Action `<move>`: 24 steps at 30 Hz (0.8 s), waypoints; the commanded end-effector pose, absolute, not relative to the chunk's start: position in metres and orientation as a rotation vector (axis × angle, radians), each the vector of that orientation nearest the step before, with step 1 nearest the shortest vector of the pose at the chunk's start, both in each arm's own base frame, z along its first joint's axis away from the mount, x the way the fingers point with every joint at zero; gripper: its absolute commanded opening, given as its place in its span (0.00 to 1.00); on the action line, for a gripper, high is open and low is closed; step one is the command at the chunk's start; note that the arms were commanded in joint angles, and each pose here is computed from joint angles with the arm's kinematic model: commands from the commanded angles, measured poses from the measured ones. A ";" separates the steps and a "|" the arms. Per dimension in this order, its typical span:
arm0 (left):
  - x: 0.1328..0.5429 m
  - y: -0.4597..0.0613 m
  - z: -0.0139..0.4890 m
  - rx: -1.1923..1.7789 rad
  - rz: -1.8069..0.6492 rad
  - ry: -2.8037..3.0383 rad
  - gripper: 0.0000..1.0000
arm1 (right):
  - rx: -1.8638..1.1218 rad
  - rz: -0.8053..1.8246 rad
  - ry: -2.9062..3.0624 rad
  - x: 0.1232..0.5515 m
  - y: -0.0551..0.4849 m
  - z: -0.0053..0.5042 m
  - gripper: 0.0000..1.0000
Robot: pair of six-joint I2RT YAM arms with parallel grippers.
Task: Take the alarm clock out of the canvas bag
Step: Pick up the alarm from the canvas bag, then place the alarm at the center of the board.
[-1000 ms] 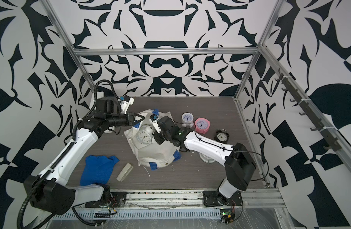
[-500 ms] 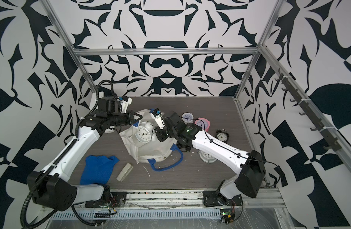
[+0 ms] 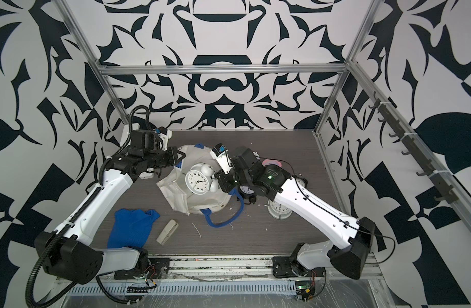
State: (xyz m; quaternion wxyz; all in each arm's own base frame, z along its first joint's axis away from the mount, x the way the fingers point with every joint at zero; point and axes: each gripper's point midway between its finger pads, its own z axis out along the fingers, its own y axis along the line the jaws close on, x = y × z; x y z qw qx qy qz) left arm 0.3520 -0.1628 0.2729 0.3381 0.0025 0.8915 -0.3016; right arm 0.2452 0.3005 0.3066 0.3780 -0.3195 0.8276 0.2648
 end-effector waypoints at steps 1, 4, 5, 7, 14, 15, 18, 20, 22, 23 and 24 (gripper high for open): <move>0.353 -0.144 0.292 -0.065 -0.684 2.283 0.00 | -0.720 0.725 1.965 0.243 0.280 0.370 0.00; 0.355 -0.136 0.290 -0.103 -0.642 2.284 0.00 | -0.650 0.691 1.974 0.246 0.255 0.376 0.00; 0.355 -0.134 0.289 -0.119 -0.633 2.288 0.00 | -0.622 0.675 1.982 0.249 0.246 0.377 0.00; 0.349 -0.129 0.300 -0.130 -0.628 2.256 0.00 | -0.565 0.654 2.002 0.257 0.230 0.376 0.00; 0.341 -0.123 0.299 -0.143 -0.622 2.263 0.00 | -0.363 0.596 2.037 0.289 0.175 0.377 0.00; 0.339 -0.125 0.300 -0.133 -0.632 2.262 0.00 | -0.336 0.590 2.043 0.295 0.168 0.376 0.00; 0.336 -0.125 0.299 -0.125 -0.635 2.262 0.00 | -0.267 0.579 2.057 0.310 0.150 0.375 0.00; 0.334 -0.124 0.298 -0.127 -0.635 2.264 0.00 | -0.246 0.589 2.059 0.320 0.147 0.374 0.00; 0.332 -0.126 0.298 -0.120 -0.647 2.262 0.00 | -0.222 0.572 2.071 0.334 0.144 0.369 0.00; 0.332 -0.127 0.299 -0.118 -0.654 2.262 0.00 | -0.207 0.565 2.084 0.342 0.143 0.365 0.00; 0.332 -0.127 0.300 -0.116 -0.661 2.259 0.00 | -0.198 0.566 2.095 0.350 0.144 0.361 0.00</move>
